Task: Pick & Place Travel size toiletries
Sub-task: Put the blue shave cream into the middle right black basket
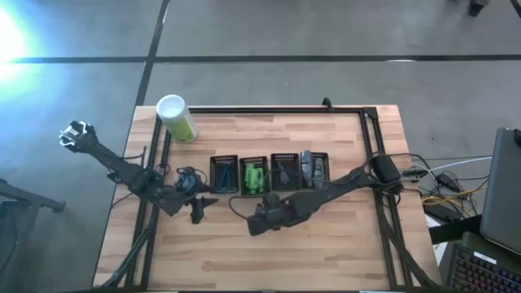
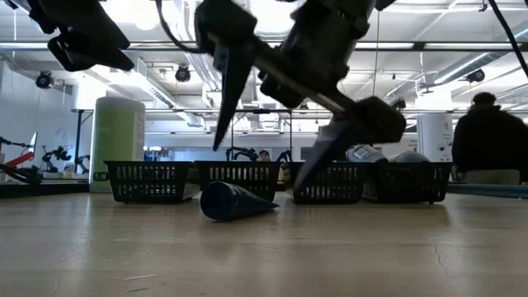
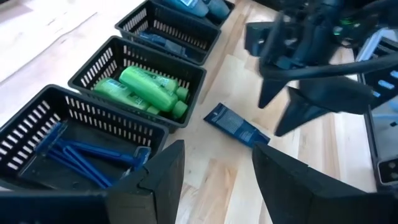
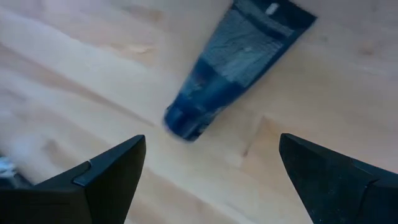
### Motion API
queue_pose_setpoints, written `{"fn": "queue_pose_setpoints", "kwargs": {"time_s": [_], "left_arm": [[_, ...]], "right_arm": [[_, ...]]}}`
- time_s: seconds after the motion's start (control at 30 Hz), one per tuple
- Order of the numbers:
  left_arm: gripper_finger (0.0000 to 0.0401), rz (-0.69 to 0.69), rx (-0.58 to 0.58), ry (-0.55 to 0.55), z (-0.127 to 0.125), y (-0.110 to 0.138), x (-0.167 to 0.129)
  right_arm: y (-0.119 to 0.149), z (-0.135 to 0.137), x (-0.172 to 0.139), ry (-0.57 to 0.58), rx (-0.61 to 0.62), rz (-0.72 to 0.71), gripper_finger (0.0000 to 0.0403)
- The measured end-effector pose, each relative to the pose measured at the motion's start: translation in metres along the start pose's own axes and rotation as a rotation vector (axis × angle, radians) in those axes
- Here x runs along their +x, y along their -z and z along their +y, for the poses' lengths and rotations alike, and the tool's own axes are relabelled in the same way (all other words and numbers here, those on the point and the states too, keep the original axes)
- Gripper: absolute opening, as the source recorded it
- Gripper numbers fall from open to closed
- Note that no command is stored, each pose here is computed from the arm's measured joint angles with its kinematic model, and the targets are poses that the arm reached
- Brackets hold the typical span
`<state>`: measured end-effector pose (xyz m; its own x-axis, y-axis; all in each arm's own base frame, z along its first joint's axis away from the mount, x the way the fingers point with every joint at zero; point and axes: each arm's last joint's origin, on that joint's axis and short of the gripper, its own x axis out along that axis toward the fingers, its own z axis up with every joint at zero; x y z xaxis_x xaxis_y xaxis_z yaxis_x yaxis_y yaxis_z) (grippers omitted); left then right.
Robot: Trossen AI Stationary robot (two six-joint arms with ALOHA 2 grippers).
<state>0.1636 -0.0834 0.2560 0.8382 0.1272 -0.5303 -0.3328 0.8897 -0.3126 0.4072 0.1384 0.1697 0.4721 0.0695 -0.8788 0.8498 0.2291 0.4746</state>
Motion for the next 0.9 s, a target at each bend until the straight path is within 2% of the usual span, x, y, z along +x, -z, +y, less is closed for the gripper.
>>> {"fn": "queue_pose_setpoints", "kwargs": {"time_s": [0.2,0.33,0.43,0.6,0.9], "left_arm": [[0.0193,-0.003,0.043,0.012,-0.001,0.000,-0.001],[0.0193,0.002,0.043,0.006,-0.001,0.001,0.000],[0.0193,0.042,-0.003,0.019,0.001,0.008,0.003],[0.0193,0.134,-0.114,0.022,0.001,0.022,0.015],[0.0191,0.074,-0.274,0.121,-0.034,0.019,0.047]], "right_arm": [[-0.001,-0.002,0.005,0.016,0.009,-0.020,0.0363],[-0.001,-0.001,-0.002,0.010,-0.035,-0.049,0.0363],[-0.002,0.002,-0.020,-0.001,-0.089,-0.062,0.0363],[-0.006,-0.005,-0.053,0.072,-0.222,-0.117,0.0363],[-0.016,-0.027,-0.120,0.134,-0.359,-0.197,0.0363]]}}
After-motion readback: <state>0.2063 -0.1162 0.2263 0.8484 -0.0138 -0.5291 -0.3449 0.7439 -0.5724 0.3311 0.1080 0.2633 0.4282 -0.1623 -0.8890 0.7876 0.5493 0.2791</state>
